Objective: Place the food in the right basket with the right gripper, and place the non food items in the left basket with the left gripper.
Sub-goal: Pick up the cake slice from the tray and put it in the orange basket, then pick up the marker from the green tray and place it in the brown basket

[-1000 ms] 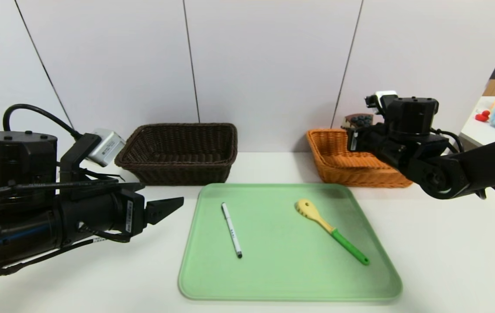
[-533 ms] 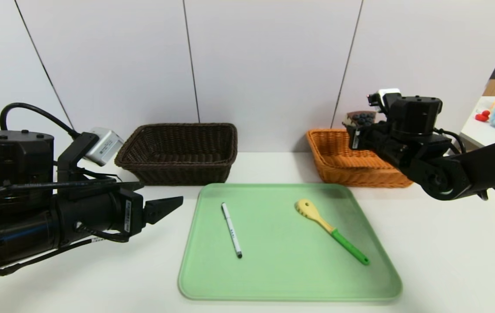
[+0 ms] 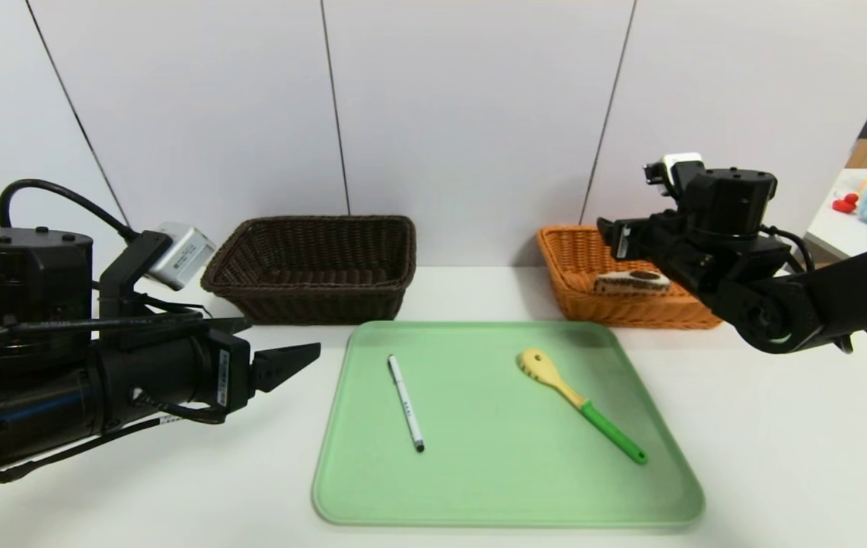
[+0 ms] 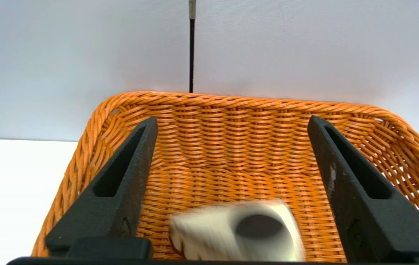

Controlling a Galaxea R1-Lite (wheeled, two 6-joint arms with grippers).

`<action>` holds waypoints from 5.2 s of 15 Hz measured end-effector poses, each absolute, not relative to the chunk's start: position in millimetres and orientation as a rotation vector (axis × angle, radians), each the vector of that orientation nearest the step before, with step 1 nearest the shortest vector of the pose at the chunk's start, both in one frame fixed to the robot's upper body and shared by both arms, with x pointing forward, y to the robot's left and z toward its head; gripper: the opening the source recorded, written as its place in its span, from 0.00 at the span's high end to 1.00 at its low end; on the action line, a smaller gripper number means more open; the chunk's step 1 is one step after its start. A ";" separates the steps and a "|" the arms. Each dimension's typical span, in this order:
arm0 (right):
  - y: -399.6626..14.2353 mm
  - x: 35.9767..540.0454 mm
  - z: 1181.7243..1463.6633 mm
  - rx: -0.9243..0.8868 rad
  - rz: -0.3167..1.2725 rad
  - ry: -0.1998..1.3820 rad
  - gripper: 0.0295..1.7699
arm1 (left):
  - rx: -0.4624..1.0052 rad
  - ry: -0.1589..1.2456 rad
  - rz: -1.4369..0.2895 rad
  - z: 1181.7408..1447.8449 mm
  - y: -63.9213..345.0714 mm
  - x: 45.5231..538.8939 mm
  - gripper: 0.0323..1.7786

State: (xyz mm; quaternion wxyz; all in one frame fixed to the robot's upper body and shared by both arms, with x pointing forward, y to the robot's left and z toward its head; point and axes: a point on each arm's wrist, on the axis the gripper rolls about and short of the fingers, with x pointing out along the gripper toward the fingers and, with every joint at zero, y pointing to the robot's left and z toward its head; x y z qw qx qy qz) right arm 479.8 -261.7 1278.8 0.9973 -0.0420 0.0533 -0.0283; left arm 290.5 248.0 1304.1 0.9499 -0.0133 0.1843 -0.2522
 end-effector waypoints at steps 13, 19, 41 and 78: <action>-265.7 439.1 1319.9 -0.152 -0.032 0.203 0.07 | -0.023 0.351 -0.517 1312.9 247.5 288.7 0.05; -271.5 359.0 1369.9 -0.111 0.009 0.433 0.05 | -0.029 0.388 -0.585 1357.8 238.1 288.1 0.05; -259.9 292.0 1363.9 -0.057 0.110 0.462 0.04 | 0.179 0.451 -0.374 1398.8 214.3 266.2 0.05; -292.4 246.8 1347.0 -0.021 -0.015 0.681 0.04 | -0.062 1.069 -0.015 1283.6 47.6 373.2 0.05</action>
